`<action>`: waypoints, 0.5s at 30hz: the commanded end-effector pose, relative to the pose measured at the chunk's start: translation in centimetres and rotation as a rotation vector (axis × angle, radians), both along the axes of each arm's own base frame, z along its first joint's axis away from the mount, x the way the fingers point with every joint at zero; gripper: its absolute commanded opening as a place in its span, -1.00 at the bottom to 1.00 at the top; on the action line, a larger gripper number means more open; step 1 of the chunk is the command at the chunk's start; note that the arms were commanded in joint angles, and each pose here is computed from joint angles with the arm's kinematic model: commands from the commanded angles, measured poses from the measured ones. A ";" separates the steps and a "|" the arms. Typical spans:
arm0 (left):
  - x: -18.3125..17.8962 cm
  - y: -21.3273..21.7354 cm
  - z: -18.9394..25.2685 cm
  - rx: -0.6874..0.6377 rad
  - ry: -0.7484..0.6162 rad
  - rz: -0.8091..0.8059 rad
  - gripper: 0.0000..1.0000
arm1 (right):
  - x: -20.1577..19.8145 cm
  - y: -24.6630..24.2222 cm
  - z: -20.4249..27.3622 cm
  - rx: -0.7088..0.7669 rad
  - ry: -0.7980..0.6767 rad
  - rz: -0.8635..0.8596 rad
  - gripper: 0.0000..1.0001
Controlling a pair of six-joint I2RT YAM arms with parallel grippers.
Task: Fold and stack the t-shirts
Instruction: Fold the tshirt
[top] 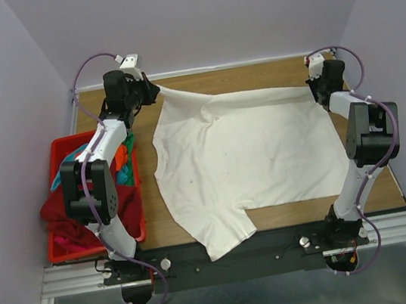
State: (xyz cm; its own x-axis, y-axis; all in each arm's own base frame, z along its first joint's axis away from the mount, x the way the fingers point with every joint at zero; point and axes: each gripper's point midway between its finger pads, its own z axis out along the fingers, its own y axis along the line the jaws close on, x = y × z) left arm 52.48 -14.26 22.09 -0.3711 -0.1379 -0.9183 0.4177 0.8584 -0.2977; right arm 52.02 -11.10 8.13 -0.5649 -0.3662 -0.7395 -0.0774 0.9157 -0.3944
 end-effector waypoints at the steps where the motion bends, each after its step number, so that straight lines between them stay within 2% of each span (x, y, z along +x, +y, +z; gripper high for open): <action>1: -1.2 0.2 1.8 0.002 -0.052 0.027 -1.00 | -0.4 -0.3 1.9 -0.006 -0.040 -0.001 -0.99; 15: -3.9 -0.1 1.6 0.000 -0.043 0.053 -1.00 | -1.7 -1.0 2.0 -0.005 -0.040 -0.010 -0.99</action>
State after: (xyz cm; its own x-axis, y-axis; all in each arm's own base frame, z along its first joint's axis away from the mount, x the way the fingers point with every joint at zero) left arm 48.86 -14.76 21.11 -0.3921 -0.1406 -0.9091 0.3947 0.8669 -0.3044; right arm 50.95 -11.61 8.89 -0.5626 -0.3598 -0.7443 -0.0631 0.9164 -0.3953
